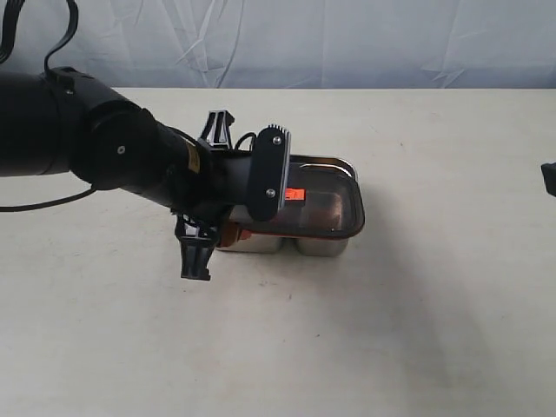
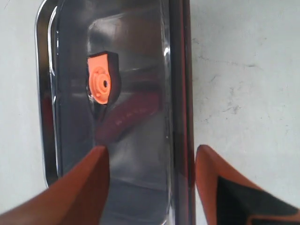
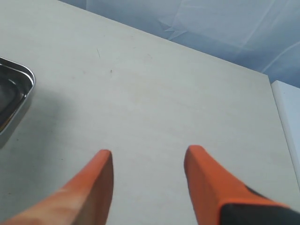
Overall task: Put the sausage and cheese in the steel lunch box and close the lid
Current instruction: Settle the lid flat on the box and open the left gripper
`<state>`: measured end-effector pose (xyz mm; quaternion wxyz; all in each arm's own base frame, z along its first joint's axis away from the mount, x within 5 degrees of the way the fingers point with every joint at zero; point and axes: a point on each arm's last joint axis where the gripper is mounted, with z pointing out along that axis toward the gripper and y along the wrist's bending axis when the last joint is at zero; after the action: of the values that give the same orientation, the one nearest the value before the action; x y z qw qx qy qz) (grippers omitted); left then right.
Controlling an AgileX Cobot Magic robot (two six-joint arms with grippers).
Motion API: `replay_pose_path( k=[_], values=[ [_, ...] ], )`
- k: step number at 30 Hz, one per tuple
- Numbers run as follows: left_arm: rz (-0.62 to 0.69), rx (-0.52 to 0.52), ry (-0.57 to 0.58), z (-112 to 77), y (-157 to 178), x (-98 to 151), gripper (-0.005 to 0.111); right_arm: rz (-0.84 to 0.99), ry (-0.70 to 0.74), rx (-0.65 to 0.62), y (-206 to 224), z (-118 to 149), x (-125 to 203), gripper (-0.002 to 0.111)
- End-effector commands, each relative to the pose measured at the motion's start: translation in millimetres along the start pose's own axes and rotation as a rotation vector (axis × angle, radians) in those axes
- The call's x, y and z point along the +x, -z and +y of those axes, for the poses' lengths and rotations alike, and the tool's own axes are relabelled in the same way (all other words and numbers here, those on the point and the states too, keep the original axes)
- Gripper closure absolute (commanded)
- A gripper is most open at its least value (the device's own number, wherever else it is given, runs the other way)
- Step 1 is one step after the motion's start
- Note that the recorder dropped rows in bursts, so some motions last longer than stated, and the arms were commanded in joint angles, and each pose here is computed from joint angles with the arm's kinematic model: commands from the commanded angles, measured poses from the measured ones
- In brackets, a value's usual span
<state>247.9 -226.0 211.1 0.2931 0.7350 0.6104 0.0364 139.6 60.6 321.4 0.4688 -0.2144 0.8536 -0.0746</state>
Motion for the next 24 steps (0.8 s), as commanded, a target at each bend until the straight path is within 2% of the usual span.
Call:
replay_pose_path(
  k=[1,11,24],
  values=[
    [-0.005,0.004,0.015,-1.5,-1,-1,0.053,-0.009,0.002,0.009,0,-1,1,0.061],
    [0.006,0.036,0.038,-5.9,-18,1,0.053,-0.008,-0.002,0.008,0,-1,1,0.061],
    [-0.049,-0.077,0.012,4.2,-20,-4,0.053,-0.010,-0.003,0.005,0,-1,0,0.061]
  ],
)
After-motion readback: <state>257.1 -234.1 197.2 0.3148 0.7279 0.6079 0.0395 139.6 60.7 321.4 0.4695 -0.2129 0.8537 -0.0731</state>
